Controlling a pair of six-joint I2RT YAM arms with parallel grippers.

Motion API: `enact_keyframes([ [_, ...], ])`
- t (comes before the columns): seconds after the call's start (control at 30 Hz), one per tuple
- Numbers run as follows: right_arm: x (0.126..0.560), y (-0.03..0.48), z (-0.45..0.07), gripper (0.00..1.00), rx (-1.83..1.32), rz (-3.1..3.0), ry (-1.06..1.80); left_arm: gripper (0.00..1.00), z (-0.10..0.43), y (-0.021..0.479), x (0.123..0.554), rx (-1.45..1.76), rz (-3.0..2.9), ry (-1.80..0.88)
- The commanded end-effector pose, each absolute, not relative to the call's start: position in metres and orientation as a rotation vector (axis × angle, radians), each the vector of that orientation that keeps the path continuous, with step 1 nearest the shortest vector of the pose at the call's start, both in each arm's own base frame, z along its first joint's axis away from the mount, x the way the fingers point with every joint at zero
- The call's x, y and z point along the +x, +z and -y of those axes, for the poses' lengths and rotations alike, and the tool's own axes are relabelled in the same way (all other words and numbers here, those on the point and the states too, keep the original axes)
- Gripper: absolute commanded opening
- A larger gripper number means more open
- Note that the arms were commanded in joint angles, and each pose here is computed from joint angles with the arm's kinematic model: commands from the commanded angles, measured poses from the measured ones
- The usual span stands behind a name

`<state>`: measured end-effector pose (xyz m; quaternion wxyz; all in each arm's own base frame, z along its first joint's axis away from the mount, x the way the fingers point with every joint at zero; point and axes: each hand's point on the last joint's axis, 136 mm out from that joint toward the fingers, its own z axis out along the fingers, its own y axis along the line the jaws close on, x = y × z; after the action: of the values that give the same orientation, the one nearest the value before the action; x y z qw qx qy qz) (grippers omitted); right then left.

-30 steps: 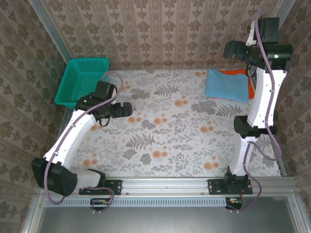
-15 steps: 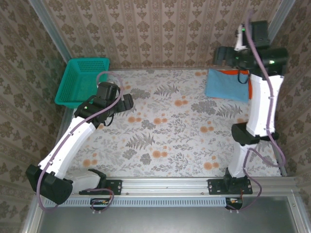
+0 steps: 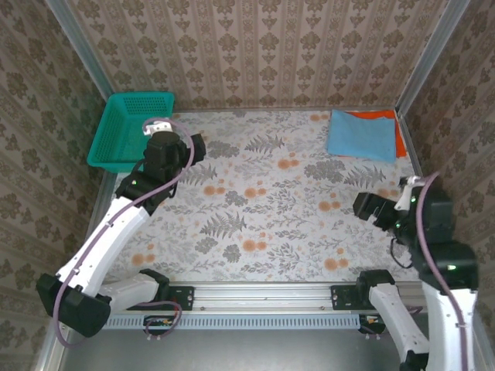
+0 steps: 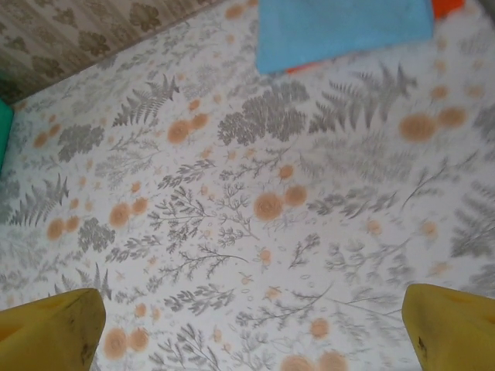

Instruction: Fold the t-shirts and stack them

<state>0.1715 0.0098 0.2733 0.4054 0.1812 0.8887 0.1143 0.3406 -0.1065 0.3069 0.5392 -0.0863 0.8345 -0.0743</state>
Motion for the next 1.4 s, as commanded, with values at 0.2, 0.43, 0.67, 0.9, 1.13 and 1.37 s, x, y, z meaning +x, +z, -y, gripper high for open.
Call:
enact_keyframes([
  [0.2, 0.232, 0.2, 0.002, 1.0, 0.469, -2.073, 0.239, 1.0, -0.013, 0.247, 0.288, -0.403, -1.955, 0.127],
  [0.43, 0.269, 0.193, 0.018, 1.0, 0.388, -1.895, 0.07, 1.0, -0.052, 0.194, 0.258, -0.285, -2.0, 0.342],
  [0.67, 0.321, 0.157, 0.021, 1.0, 0.272, -1.994, -0.089, 1.0, -0.053, 0.148, 0.283, -0.268, -2.062, 0.282],
  [0.9, 0.345, 0.114, 0.017, 1.0, 0.248, -2.038, -0.087, 1.0, -0.035, 0.113, 0.332, -0.098, -2.104, 0.221],
  [1.13, 0.366, 0.117, 0.016, 0.99, 0.231, -1.992, -0.08, 1.0, -0.014, 0.11, 0.368, 0.026, -2.037, 0.129],
  [1.37, 0.388, 0.124, 0.024, 1.0, 0.211, -1.929, -0.105, 1.0, 0.002, 0.106, 0.405, 0.09, -1.98, 0.033],
])
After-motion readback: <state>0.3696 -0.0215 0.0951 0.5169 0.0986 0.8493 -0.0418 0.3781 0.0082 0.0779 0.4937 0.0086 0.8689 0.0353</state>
